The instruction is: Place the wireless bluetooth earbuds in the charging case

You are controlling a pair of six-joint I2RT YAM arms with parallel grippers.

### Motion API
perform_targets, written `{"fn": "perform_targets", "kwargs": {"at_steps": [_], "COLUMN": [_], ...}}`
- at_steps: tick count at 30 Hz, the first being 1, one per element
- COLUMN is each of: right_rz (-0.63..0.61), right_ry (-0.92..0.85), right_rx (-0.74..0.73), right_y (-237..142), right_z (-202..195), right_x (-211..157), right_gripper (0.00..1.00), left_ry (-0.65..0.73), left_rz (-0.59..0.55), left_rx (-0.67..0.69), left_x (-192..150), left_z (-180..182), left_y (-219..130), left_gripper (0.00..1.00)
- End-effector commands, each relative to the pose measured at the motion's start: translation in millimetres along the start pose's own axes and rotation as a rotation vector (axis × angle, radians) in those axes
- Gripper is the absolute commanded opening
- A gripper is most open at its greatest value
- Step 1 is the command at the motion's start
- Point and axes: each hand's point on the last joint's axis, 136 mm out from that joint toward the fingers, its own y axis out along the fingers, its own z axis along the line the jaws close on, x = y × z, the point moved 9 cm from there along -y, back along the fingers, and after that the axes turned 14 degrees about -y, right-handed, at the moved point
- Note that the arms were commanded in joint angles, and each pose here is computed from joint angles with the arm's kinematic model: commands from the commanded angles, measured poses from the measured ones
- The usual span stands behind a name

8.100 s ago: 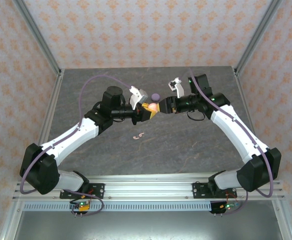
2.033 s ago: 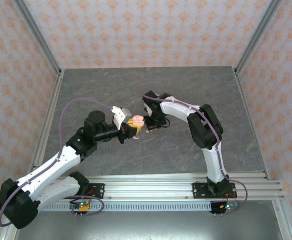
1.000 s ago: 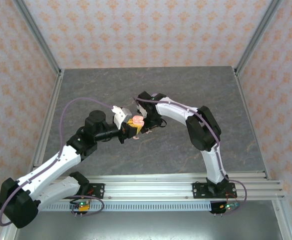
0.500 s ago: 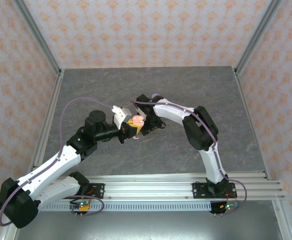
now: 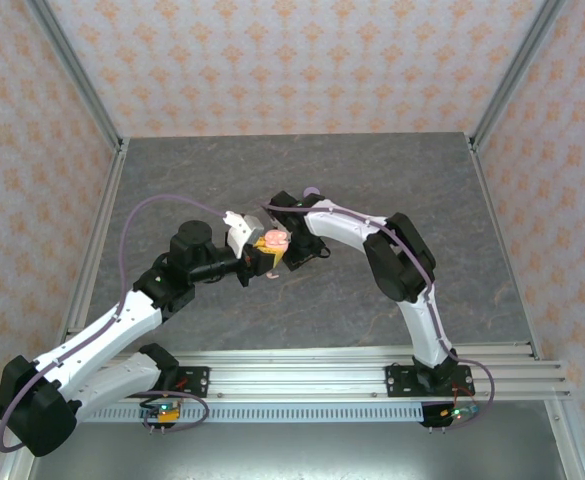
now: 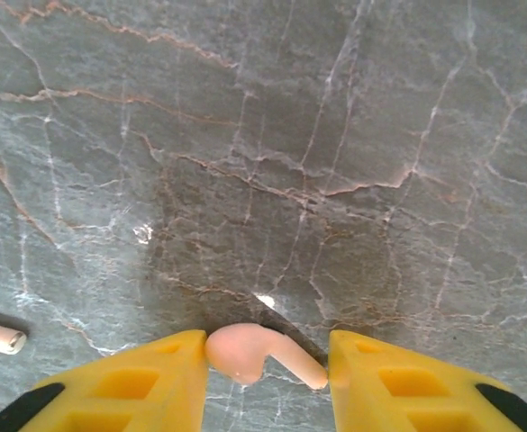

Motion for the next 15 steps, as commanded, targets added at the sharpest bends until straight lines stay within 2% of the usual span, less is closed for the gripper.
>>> {"fn": "perform_targets", "kwargs": {"at_steps": [1, 6, 11, 15], "right_rz": [0.024, 0.007, -0.030, -0.046], "right_ry": [0.026, 0.118, 0.272, 0.329], "right_rx": [-0.086, -0.147, -0.136, -0.105], "right_y": [15, 11, 3, -5], "right_z": [-3, -15, -38, -47], "right_x": [-2, -3, -16, -28], "right_gripper": [0.32, 0.27, 0.27, 0.27], "left_ry": [0.018, 0.016, 0.014, 0.016], "left_rz": [-0.028, -0.028, -0.024, -0.026], "left_rx": [-0.002, -0.003, -0.003, -0.005], "left_x": [12, 12, 11, 12], "left_z": [-6, -7, -6, -6], "left_y": [-3, -4, -3, -3], "left_gripper": [0.11, 0.11, 0.11, 0.11]}}
